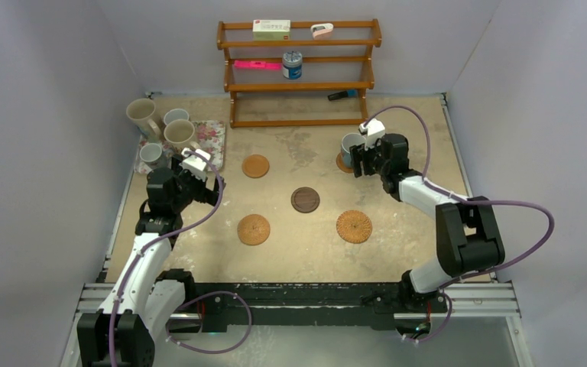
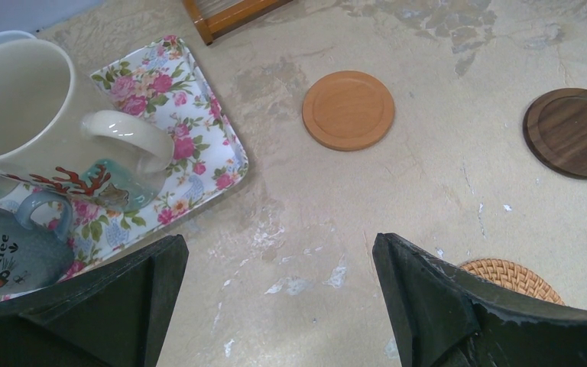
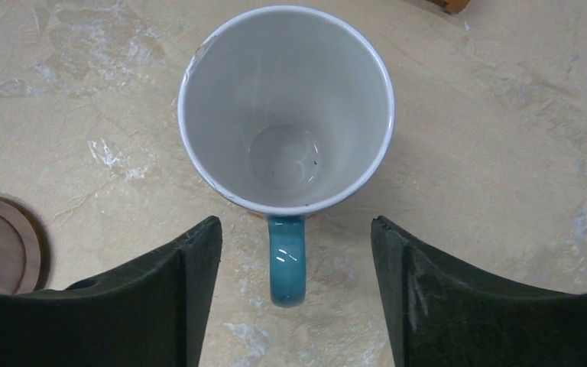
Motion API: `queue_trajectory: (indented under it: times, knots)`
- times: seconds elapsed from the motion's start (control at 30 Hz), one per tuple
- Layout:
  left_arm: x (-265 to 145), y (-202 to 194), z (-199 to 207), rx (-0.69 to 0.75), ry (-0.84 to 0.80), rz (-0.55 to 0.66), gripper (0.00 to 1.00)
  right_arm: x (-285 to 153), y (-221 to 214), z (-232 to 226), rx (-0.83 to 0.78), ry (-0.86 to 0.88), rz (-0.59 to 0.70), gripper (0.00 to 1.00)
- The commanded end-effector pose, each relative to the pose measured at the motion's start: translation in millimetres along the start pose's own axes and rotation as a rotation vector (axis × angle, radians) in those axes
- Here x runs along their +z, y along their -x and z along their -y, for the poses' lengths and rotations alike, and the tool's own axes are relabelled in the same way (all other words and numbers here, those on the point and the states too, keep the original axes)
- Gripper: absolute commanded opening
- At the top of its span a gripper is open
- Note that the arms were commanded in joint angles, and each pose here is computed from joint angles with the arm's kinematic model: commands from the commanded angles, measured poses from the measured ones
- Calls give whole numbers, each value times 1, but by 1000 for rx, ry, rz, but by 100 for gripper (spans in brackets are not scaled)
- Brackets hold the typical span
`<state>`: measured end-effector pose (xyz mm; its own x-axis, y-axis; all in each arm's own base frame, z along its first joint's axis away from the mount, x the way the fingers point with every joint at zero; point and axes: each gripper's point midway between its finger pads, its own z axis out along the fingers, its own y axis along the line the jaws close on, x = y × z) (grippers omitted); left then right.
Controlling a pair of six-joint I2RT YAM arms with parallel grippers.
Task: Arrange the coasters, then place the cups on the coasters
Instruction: Place the cup on the coaster.
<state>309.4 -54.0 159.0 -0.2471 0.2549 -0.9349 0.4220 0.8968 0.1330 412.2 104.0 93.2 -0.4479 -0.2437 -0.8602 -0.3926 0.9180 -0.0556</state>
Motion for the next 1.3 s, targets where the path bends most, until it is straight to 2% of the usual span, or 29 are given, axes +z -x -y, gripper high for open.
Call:
queue_trajectory:
  times: [0.0,0.1,0.27,0.67,1.03,1.23,1.27]
  knots:
    - [-2,5,1,30,-11,27,100,-9,30,8,-13,-36,75,78]
    - [-2,4,1,30,-10,25,100,-11,32,8,-12,-41,90,88]
    - [-2,6,0,31,-6,29,100,-19,40,3,-20,-15,146,97]
    - [-4,9,-5,33,27,41,100,-43,57,-9,-62,17,308,99]
    - [-19,25,-43,19,253,83,100,-41,53,-12,-73,32,327,99]
    - [-10,52,-73,-11,345,39,100,-41,51,-12,-78,33,332,98]
    - [-8,68,-79,-11,351,47,100,-41,51,-12,-79,33,332,98]
